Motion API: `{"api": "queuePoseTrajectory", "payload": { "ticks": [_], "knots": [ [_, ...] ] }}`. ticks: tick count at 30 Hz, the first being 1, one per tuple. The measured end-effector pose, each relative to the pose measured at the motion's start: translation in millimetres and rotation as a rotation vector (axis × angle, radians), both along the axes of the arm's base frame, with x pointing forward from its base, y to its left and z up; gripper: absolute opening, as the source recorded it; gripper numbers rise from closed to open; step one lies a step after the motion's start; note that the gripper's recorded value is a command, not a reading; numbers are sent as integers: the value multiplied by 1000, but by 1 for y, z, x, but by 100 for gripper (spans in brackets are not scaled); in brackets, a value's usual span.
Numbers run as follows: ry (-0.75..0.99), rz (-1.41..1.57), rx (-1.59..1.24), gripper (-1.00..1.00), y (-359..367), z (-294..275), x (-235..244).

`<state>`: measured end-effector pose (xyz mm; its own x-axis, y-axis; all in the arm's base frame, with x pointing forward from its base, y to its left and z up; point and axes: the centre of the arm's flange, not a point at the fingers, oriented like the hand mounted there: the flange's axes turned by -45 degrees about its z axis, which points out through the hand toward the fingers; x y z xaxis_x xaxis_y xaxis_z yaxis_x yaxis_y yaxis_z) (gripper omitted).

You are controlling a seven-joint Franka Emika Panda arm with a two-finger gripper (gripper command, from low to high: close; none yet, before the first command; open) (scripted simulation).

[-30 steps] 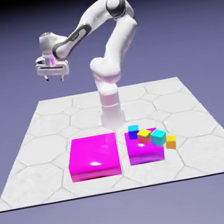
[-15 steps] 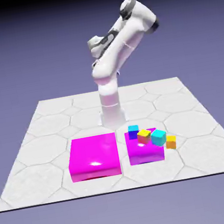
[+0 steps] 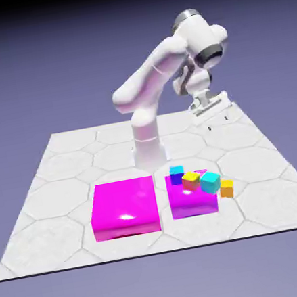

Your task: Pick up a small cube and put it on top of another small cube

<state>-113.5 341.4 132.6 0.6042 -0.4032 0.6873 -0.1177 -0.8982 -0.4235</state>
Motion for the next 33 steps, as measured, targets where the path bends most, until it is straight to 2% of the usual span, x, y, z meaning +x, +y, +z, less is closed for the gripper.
{"api": "queuePoseTrajectory", "payload": {
  "ticks": [6, 12, 14, 17, 18, 20, 25, 29, 33],
  "knots": [
    [-229, -135, -220, 0, 11, -34, 147],
    [-394, -289, -523, 0, -36, -61, 287],
    [-398, -293, -531, 0, -37, -62, 290],
    [-397, -294, -530, 0, -50, -88, 330],
    [-398, -293, -531, -100, -53, -92, 337],
    [-398, -293, -531, -100, -53, -92, 337],
    [-420, -253, -470, -100, -9, -42, 269],
    [-458, -140, -314, -100, 50, 12, 195],
    [-469, -12, -161, -100, 82, 68, 101]
  ]
}}
